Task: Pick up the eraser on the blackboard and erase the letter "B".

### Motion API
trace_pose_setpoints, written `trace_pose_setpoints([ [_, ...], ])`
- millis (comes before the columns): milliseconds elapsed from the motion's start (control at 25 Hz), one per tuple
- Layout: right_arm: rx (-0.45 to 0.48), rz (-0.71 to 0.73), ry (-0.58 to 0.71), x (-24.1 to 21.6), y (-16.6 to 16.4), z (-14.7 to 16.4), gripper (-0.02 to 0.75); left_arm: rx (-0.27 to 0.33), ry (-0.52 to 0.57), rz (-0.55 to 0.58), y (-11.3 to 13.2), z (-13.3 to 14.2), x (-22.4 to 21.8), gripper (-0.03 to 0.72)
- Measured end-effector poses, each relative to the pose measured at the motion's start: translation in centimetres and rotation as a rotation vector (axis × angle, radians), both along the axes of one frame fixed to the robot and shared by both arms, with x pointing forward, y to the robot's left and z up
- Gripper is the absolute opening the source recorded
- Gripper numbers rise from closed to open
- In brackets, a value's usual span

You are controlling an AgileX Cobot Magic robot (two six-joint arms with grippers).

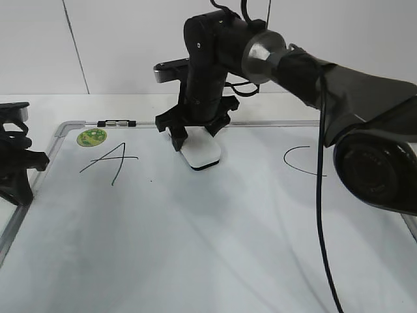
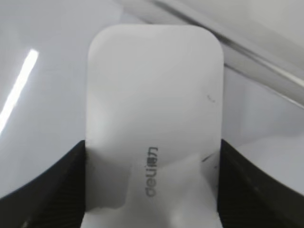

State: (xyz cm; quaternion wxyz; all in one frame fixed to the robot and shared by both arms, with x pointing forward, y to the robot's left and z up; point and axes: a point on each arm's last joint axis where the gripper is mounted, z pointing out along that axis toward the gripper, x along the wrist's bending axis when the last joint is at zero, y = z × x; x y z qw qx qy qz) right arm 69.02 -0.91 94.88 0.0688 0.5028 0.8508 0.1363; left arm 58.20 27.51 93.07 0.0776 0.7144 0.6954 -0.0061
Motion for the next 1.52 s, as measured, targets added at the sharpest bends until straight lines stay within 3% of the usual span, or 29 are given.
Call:
trace_pose_setpoints([
  [400, -0.008, -0.009, -0.011, 0.2, -0.5, 0.6, 0.566, 0.0, -0.002, 0.0, 0.0, 0.0, 0.0, 0.032],
  [720, 0.087, 0.015, -0.096, -0.9, -0.8, 7.1, 0.566, 0.002, -0.002, -0.001, 0.0, 0.0, 0.0, 0.032],
  [960, 0.105, 0.096, -0.105, -3.2, 0.9, 9.0, 0.566, 0.002, -0.002, -0.001, 0.0, 0.0, 0.0, 0.032],
  [1520, 0.005, 0.244, 0.041, -8.8, 4.0, 5.9, 0.566, 0.0, -0.002, -0.004, 0.0, 0.0, 0.0, 0.032],
])
